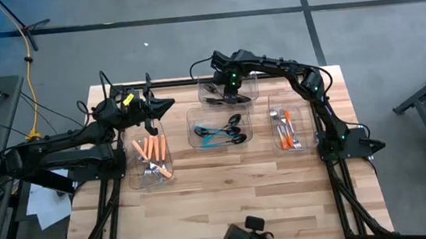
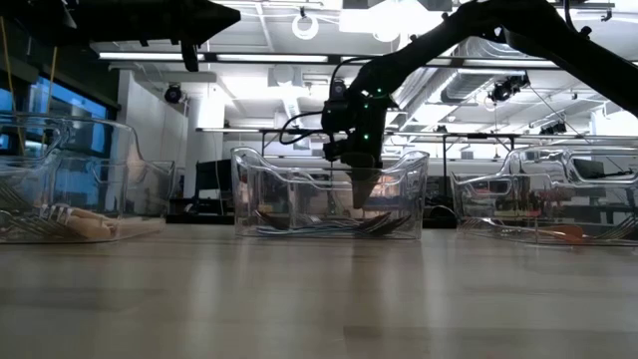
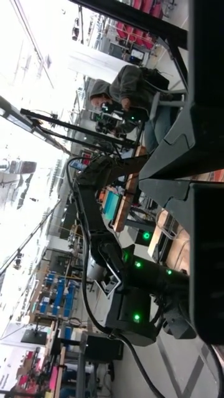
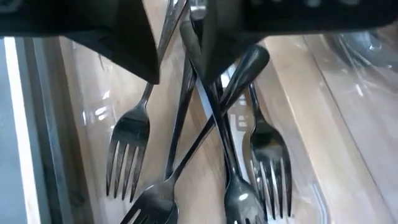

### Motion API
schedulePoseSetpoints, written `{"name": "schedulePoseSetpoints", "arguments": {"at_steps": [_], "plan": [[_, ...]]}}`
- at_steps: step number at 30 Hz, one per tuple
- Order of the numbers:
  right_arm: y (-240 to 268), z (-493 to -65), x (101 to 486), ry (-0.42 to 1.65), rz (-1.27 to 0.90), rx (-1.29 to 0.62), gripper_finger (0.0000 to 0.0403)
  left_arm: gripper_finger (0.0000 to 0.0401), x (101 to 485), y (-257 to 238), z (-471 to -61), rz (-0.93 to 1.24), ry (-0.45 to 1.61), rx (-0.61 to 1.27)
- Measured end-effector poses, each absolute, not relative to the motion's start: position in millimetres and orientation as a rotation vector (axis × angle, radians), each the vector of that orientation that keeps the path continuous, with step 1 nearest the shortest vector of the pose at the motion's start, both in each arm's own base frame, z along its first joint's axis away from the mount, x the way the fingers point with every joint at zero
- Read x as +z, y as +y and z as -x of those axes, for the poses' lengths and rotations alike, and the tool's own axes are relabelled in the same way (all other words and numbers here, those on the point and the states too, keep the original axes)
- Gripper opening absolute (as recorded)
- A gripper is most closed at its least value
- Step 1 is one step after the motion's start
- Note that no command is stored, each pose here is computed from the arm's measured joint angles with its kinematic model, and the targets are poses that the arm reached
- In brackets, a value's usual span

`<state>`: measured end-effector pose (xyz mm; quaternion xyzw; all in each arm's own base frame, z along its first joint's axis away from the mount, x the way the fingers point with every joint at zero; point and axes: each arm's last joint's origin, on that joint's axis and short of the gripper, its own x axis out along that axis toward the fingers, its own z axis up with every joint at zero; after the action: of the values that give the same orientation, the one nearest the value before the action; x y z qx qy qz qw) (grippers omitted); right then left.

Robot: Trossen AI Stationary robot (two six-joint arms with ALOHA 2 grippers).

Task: Sort silverware by color (type)
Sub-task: Return to Home Position

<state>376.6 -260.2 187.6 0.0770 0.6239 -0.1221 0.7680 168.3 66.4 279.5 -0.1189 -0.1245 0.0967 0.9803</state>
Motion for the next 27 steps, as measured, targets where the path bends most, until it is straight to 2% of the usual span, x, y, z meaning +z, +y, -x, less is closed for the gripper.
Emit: {"name": "schedulePoseSetpoints", "arguments": {"at_steps": [4,7,14,18,22,27], "plan": [[-260,-376,197,1.373,-0.137,-0.231,0.0146,0.0000,279,66,-168,0.245,-0.251,0.194],[-260,-374,206,1.391,-0.128,-0.206,0.0166,0.0000,279,66,-168,0.245,-0.251,0.194],[-253,-358,225,1.448,-0.295,-0.032,0.0170,0.0000,279,66,-168,0.244,-0.251,0.194],[-243,-341,237,1.465,-0.304,0.000,0.0170,0.0000,279,66,-168,0.238,-0.248,0.195],[-228,-321,259,1.361,-0.285,-0.020,0.0170,0.0000,279,66,-168,0.238,-0.248,0.195],[-196,-280,286,1.114,-0.276,-0.109,0.0170,0.0000,279,66,-168,0.238,-0.248,0.195]]}}
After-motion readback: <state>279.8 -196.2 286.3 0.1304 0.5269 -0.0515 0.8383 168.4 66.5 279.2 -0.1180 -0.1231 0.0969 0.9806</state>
